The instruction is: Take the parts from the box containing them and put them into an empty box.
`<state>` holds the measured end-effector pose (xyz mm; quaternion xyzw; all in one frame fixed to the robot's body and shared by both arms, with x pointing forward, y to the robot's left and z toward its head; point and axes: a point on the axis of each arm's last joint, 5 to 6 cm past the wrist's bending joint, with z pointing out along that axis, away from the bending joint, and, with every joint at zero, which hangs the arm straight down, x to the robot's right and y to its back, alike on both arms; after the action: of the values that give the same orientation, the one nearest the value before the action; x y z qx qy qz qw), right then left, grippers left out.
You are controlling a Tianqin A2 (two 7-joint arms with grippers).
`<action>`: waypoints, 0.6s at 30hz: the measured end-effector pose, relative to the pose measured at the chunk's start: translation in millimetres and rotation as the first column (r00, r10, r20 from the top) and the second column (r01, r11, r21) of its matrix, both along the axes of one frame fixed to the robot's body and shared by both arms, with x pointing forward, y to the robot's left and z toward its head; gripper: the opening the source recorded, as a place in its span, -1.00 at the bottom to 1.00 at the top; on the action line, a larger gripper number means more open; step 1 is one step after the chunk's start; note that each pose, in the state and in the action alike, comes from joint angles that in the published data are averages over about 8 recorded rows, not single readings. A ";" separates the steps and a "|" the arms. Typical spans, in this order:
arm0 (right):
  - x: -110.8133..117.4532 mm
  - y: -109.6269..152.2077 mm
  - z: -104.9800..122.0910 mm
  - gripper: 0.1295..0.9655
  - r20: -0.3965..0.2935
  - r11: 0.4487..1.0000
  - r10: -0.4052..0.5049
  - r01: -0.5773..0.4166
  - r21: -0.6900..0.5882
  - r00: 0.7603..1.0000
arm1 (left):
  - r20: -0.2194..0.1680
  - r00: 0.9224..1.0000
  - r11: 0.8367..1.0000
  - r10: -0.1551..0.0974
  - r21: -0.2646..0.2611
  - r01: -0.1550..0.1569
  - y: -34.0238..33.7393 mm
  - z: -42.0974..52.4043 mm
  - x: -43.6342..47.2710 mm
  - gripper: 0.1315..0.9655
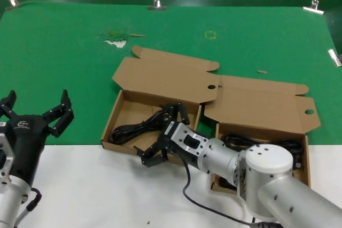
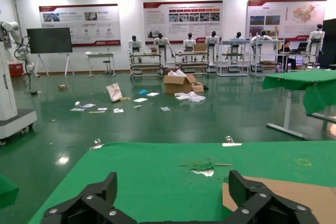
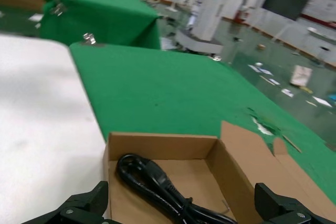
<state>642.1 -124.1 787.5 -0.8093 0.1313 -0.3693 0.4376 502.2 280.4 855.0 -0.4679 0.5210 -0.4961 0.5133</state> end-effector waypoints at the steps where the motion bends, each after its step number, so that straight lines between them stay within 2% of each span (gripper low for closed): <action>1: -2.4 -0.7 -0.4 1.00 -0.004 1.000 -0.013 0.013 0.017 1.000 | 0.000 1.000 1.000 0.000 0.000 0.000 0.0 0.0 0.0 0.27; 4: -9.4 -3.6 -1.0 1.00 -0.017 0.996 -0.052 0.053 0.067 0.999 | 0.000 1.000 1.000 0.000 0.000 0.000 0.0 0.0 0.0 0.46; 13: -29.9 -20.3 1.7 1.00 -0.050 0.962 -0.178 0.184 0.201 0.983 | 0.000 1.000 1.000 0.000 0.000 0.000 0.0 0.0 0.0 0.79; 18: -41.6 -34.4 5.8 1.00 -0.066 0.928 -0.252 0.260 0.267 0.965 | 0.000 1.000 1.000 0.000 0.000 0.000 0.0 0.0 0.0 0.88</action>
<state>600.5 -158.5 793.2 -0.7224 0.2921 -0.3893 0.4912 502.2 280.4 855.0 -0.4678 0.5211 -0.4960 0.5134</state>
